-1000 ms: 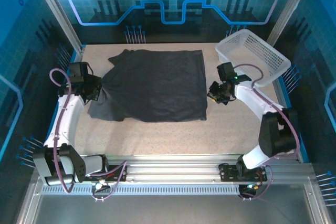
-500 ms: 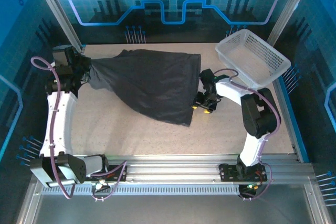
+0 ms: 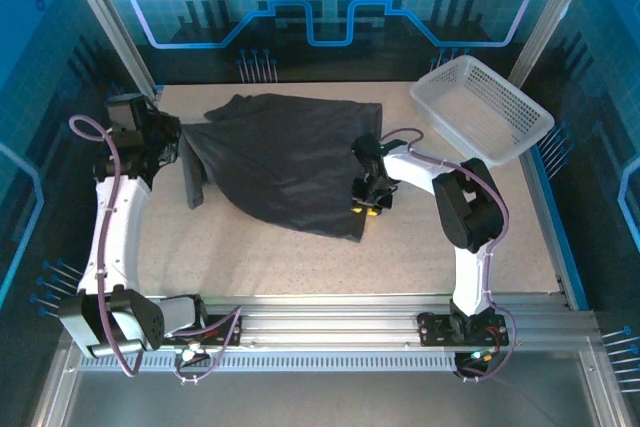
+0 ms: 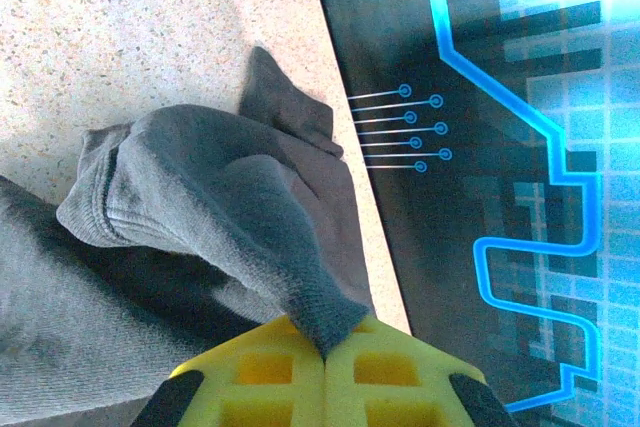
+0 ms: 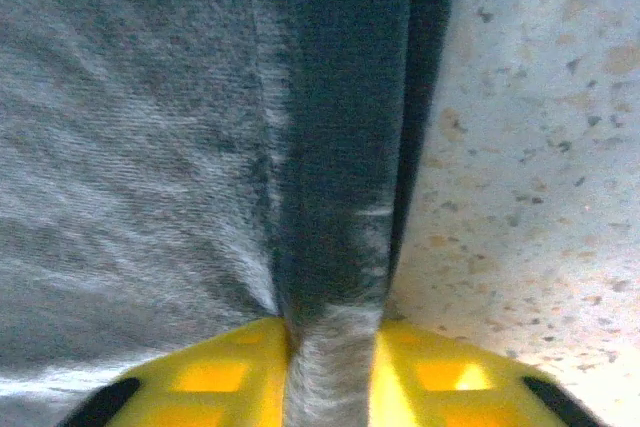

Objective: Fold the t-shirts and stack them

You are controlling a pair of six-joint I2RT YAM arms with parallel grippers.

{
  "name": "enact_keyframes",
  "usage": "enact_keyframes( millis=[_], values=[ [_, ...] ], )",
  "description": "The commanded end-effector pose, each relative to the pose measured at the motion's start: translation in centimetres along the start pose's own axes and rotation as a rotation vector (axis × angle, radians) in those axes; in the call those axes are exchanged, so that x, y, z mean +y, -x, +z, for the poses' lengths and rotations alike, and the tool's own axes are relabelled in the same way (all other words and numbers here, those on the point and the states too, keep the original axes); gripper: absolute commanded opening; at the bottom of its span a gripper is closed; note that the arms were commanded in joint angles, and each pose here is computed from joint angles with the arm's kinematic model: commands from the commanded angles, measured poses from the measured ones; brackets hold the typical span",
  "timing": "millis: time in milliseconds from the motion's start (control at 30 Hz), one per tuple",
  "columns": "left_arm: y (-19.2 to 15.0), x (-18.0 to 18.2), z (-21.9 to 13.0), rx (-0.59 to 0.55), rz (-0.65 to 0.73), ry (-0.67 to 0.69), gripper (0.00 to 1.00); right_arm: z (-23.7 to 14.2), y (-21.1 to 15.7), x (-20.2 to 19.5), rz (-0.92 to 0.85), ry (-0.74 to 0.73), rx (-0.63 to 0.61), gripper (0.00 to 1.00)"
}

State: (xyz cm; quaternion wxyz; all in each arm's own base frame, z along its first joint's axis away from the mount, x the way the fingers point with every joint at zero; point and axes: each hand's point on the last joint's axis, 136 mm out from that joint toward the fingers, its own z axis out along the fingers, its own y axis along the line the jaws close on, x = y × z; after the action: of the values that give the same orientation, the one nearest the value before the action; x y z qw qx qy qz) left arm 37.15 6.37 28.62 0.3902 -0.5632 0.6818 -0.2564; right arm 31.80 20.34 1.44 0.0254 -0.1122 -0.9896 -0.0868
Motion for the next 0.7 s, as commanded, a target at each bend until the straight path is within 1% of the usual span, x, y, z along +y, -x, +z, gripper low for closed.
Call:
enact_keyframes(
  millis=[0,33,133,167,267,367,400,433,533,567,600,667],
  values=[
    [-0.7,-0.4,-0.4,0.026,-0.003,-0.038,0.00,1.4,0.8,-1.6,0.040,-0.070,0.014,0.03],
    [-1.0,-0.2,-0.3,0.038,-0.004,-0.031,0.00,0.9,1.5,-2.6,0.051,-0.089,-0.005,0.00],
    [-2.3,0.7,0.1,0.087,0.006,-0.006,0.00,-1.4,3.8,-5.9,0.053,-0.157,-0.068,0.00],
    [-2.9,1.1,0.2,0.104,0.008,0.003,0.00,-2.1,4.7,-6.7,0.045,-0.159,-0.087,0.00],
    [-5.0,2.6,0.7,0.166,0.011,0.038,0.00,-3.8,7.1,-7.8,0.003,-0.139,-0.132,0.00],
    [-6.9,4.5,0.8,0.206,0.018,0.082,0.00,-5.0,8.8,-7.8,-0.055,-0.140,-0.150,0.00],
    [-7.1,5.1,0.8,0.210,0.018,0.097,0.00,-5.2,8.9,-7.7,-0.061,-0.133,-0.150,0.02],
    [-7.4,5.7,0.6,0.213,0.019,0.112,0.00,-5.6,9.0,-7.9,-0.052,-0.137,-0.151,0.08],
    [-7.4,7.1,0.0,0.201,0.027,0.151,0.00,-7.2,7.9,-9.0,0.041,-0.144,-0.185,0.44],
    [-7.2,7.2,-0.3,0.191,0.035,0.156,0.00,-7.7,7.0,-9.7,0.105,-0.130,-0.197,0.51],
    [-7.1,7.3,-0.6,0.183,0.041,0.157,0.00,-8.0,6.3,-10.2,0.171,-0.096,-0.210,0.54],
    [-6.9,7.4,-1.0,0.174,0.051,0.160,0.00,-7.9,4.0,-11.5,0.362,-0.001,-0.212,0.56]
  ],
)
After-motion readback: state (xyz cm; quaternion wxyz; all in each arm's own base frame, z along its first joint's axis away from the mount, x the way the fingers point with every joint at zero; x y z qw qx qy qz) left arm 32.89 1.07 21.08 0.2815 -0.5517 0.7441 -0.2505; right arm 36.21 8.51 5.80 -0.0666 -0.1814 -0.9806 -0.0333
